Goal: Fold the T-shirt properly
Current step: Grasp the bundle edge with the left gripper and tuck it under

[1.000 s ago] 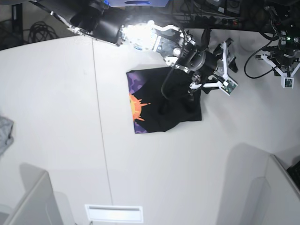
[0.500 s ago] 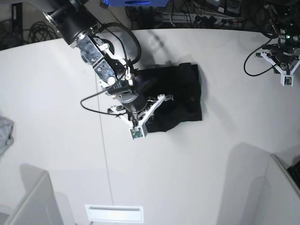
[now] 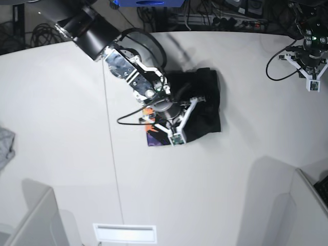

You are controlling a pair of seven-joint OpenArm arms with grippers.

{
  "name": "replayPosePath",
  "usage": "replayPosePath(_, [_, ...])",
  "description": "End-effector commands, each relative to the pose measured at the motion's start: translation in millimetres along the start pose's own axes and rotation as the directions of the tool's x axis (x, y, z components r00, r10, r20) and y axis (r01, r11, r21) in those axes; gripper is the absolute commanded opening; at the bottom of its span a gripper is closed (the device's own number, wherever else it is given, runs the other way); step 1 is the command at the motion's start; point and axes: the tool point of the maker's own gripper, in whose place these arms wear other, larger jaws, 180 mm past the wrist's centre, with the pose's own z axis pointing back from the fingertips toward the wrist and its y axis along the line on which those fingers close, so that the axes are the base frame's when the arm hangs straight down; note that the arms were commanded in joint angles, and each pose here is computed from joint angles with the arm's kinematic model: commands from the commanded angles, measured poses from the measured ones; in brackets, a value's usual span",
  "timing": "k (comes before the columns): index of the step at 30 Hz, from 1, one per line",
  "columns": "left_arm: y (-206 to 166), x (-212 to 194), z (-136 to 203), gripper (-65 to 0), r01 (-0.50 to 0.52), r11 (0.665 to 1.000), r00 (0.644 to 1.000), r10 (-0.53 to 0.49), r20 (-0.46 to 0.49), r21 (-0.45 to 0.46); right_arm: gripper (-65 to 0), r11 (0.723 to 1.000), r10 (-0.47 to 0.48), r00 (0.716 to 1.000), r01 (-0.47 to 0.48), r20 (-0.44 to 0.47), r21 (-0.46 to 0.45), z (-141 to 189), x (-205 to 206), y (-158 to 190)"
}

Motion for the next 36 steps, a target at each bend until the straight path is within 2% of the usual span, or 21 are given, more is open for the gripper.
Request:
replayPosePath(1, [8.5,11.7,4.6,-65.0,0.020,1.000,0.999,-0.021,0.036,0.021,-65.0,1.000,0.019,0.998,-0.020,0.064,0.023,3.5,21.8,12.1])
replayPosePath(6, [8.5,11.7,4.6,-65.0,0.020,1.000,0.999,-0.021,0.036,0.021,-65.0,0.988,0.050,0.995,-0.061,0.081,0.139,10.2,27.9,77.3])
replayPosePath(8, [8.5,11.7,4.6,-65.0,0.020,1.000,0.999,-0.021,0.036,0.021,-65.0,0.978,0.093,0.992,-0.108,0.088,0.178,12.5,28.6,102.5])
replayPosePath(11, [8.5,11.7,4.6,-65.0,0.020,1.000,0.999,-0.021,0.036,0.021,-65.0,0.937,0.218,0.966,-0.247,0.140,0.249,28.3,24.6,143.9])
replayPosePath(13, [9.4,11.5,4.6,-65.0,0.020,1.000,0.999,-0.021,0.035,0.023,-65.0,0.917,0.248,0.952,-0.290,0.181,0.273,40.5,31.2,156.8])
replayPosePath(15, [9.4,11.8,4.6,-65.0,0.020,1.000,0.999,-0.021,0.036,0.023,-65.0,0.932,0.208,0.961,-0.251,0.184,0.260,41.9,42.8,145.9])
replayPosePath(18, [6.0,12.0,4.3,-65.0,0.021,1.000,0.999,-0.021,0.037,0.016,-65.0,0.964,0.123,0.983,-0.151,0.134,0.220,38.5,46.4,112.8])
replayPosePath(21, [2.0,11.5,3.9,-65.0,0.033,0.999,0.999,-0.033,0.037,0.001,-65.0,0.975,0.053,0.989,-0.081,0.136,0.207,48.5,45.4,89.4])
replayPosePath(25, [-21.1,8.5,5.2,-65.0,0.150,0.983,0.988,-0.146,0.043,-0.109,-65.0,0.983,-0.012,0.987,-0.018,0.159,0.181,65.8,40.1,57.8])
replayPosePath(27, [-42.0,13.2,12.2,-65.0,0.179,0.971,0.982,-0.168,0.082,-0.156,-65.0,0.989,-0.055,0.985,0.032,0.165,0.142,72.6,35.8,31.0])
replayPosePath(29, [-58.2,20.5,19.8,-65.0,0.151,0.973,0.984,-0.131,0.122,-0.172,-65.0,0.992,-0.103,0.981,0.088,0.167,0.090,76.9,31.2,1.8])
replayPosePath(32, [-81.2,31.9,26.5,-65.0,0.068,0.965,0.982,-0.020,0.186,-0.252,-65.0,0.985,-0.171,0.971,0.170,0.166,0.018,80.9,22.2,-35.6])
replayPosePath(36, [-110.2,50.9,37.9,-65.0,-0.038,0.907,0.952,0.161,0.261,-0.420,-65.0,0.967,-0.235,0.964,0.245,0.129,-0.070,88.8,-10.3,-73.9])
